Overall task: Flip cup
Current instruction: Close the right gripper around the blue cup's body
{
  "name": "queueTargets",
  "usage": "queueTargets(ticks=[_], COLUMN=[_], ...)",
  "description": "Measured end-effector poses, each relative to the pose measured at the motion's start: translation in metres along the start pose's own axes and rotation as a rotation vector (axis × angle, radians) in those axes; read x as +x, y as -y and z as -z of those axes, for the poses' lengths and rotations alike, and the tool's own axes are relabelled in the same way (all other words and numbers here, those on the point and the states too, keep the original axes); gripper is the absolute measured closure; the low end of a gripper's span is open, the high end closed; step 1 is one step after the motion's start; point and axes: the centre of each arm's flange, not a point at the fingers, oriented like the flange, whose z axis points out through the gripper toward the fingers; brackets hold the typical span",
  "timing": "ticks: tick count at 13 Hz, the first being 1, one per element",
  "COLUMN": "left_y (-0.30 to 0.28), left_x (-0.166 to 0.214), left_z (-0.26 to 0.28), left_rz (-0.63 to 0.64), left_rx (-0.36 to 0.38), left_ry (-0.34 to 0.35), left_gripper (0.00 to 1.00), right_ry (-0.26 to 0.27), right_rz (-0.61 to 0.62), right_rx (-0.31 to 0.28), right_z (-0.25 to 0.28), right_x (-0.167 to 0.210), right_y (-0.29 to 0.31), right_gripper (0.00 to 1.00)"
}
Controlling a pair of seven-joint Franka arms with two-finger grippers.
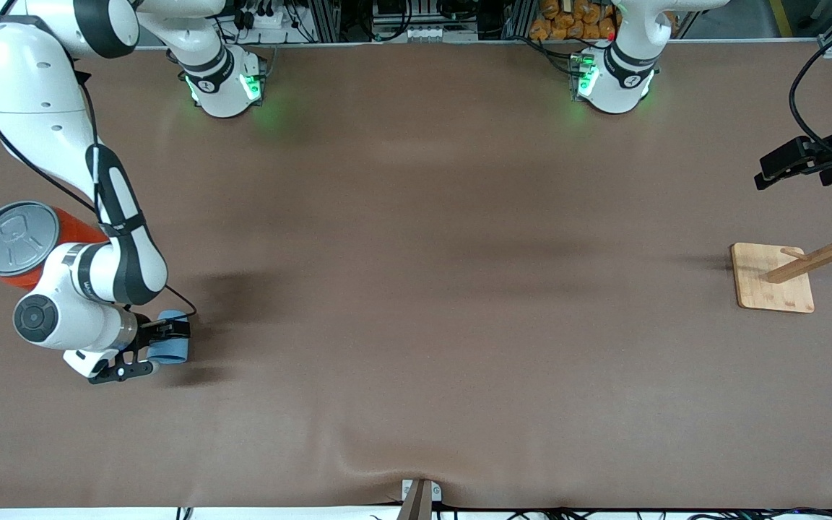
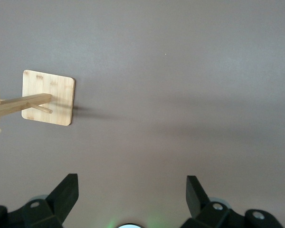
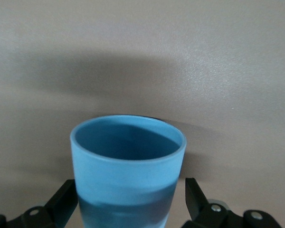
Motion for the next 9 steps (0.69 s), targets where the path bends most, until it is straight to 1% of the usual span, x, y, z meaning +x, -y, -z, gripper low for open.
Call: queueTargets(ticks=[4, 6, 8, 9], left_y=[0.000, 0.000, 0.000, 0.000], left_x=[0.000, 0.000, 0.000, 0.000], left_z=[0.000, 0.000, 0.000, 0.000], left_rz=[0.000, 0.000, 0.000, 0.000], left_rx=[0.000, 0.000, 0.000, 0.000], left_ry=[0.000, 0.000, 0.000, 0.000], left_gripper=[0.00, 0.00, 0.00, 0.00], right_ry=[0.016, 0.012, 0.006, 0.004], right_rz=[0.002, 0.002, 0.004, 0.006], right_rx=[0.003, 0.002, 0.001, 0.001], right_z=[-0.014, -0.017, -0.015, -0.014], right_x=[-0.001, -0.001, 0.000, 0.000], right_y=[0.000, 0.000, 0.000, -0.001], right_gripper=[0.00, 0.00, 0.19, 0.21])
